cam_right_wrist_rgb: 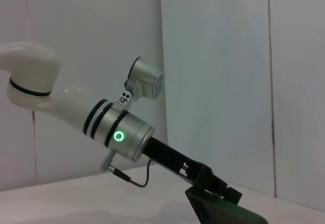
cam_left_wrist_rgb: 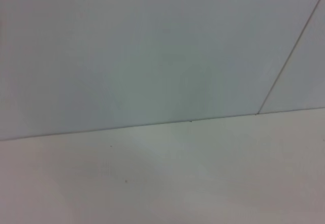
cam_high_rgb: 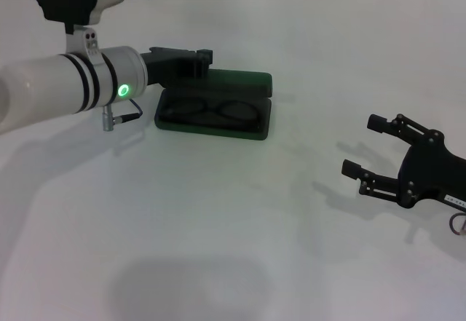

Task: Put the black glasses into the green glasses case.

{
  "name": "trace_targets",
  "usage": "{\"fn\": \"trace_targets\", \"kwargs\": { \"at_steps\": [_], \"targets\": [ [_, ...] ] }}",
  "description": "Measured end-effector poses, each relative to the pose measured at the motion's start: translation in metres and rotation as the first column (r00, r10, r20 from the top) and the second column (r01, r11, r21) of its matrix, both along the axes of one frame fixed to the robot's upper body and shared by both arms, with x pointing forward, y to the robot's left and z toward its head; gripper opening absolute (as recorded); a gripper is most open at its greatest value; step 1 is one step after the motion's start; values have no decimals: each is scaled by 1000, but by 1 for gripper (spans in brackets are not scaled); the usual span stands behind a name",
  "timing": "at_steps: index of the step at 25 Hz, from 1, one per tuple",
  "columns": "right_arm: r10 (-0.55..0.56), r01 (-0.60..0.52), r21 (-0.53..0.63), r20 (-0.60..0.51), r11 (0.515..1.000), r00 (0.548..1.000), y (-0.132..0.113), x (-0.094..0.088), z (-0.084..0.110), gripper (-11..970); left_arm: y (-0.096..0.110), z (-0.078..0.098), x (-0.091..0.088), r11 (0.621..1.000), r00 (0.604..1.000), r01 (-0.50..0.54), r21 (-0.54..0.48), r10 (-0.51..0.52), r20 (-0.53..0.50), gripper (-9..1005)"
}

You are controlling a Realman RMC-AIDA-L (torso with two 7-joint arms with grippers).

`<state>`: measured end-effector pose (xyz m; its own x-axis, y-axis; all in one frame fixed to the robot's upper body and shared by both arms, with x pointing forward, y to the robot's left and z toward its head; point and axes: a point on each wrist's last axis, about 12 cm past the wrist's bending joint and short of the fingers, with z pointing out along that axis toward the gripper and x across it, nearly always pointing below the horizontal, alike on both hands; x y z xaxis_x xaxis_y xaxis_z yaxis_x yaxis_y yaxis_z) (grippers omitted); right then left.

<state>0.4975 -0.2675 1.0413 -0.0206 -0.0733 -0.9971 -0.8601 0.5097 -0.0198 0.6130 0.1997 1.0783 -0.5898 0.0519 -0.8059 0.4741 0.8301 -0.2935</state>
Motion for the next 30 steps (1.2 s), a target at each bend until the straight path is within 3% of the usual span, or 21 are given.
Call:
{"fn": "trace_targets", "kwargs": {
  "at_steps": [23, 30],
  "targets": [
    [4, -4, 2, 0, 1000, 1000, 2, 1, 0, 860, 16, -22, -19, 1000, 999, -3, 0, 2, 33, 5],
    [3, -3, 4, -2, 1000, 1000, 2, 1, 0, 860, 16, -21, -20, 1000, 999, 8, -14, -7, 38, 5]
  ]
}}
